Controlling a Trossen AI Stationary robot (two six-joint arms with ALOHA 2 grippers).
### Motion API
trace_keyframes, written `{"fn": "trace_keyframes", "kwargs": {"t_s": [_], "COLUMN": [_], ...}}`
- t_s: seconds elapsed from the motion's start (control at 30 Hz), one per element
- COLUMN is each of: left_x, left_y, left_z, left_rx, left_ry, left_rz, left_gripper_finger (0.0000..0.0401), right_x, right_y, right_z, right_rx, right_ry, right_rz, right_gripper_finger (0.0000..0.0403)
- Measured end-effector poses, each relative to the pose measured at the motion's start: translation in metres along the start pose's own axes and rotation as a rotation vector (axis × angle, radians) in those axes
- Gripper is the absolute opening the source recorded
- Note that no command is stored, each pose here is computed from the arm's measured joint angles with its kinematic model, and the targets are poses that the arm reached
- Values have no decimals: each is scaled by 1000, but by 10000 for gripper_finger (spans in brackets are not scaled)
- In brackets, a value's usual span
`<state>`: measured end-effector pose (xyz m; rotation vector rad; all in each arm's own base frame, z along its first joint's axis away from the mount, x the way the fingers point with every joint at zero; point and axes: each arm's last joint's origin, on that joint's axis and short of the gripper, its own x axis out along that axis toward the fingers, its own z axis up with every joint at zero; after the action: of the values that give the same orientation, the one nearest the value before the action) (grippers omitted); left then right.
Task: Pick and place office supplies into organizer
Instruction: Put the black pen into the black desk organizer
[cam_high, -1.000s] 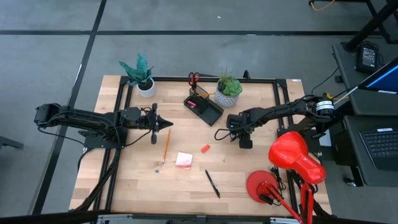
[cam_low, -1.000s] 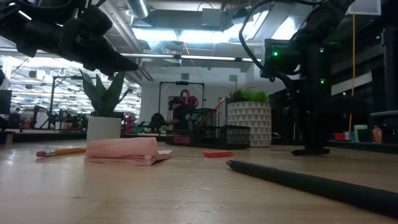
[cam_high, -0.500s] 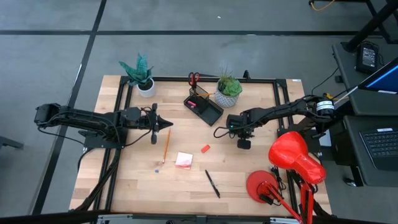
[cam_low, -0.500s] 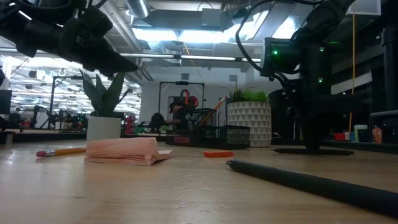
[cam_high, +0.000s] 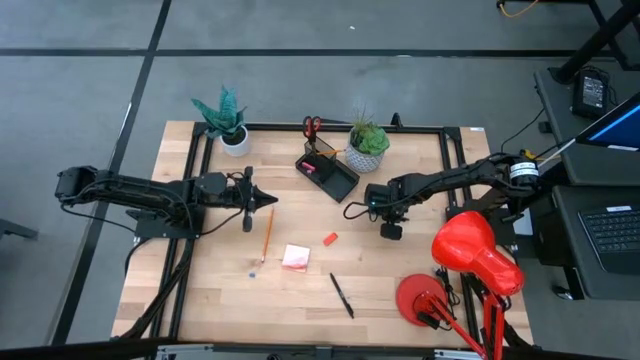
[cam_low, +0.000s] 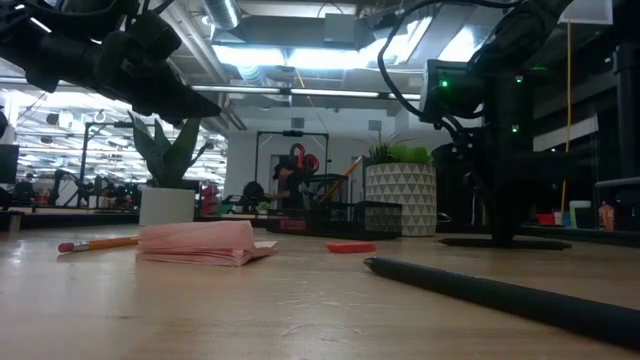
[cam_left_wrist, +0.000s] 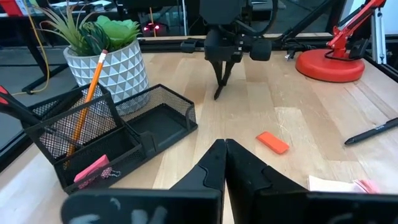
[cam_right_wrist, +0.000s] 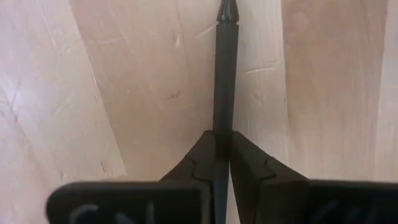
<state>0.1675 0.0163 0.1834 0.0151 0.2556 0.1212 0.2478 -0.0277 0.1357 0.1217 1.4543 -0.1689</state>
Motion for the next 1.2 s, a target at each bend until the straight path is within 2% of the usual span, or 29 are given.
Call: {"fn": "trace_keyframes", "kwargs": {"t_s": [0.13, 0.4, 0.7, 1.03, 1.2], "left_x": [0, 0, 0, 0, 0], "left_y": [0, 0, 0, 0, 0], "left_z": [0, 0, 0, 0, 1], "left_rx": [-1, -1, -2, -2, -24], "left_ry": [-1, -1, -3, -3, -13], "left_rz": [0, 0, 0, 0, 0], "left_gripper_finger": [5, 3, 3, 5, 5], "right_x": [-10, -22, -37, -67, -79], "right_y": [0, 0, 3, 14, 22], "right_z": [2, 0, 2, 14, 28], "right_rx": [28, 29, 36, -37, -82], "right_ry": [-68, -113, -208, -500, -699], "right_rz": [3, 17, 101, 145, 219], "right_gripper_finger": [31, 26, 23, 24, 24]}}
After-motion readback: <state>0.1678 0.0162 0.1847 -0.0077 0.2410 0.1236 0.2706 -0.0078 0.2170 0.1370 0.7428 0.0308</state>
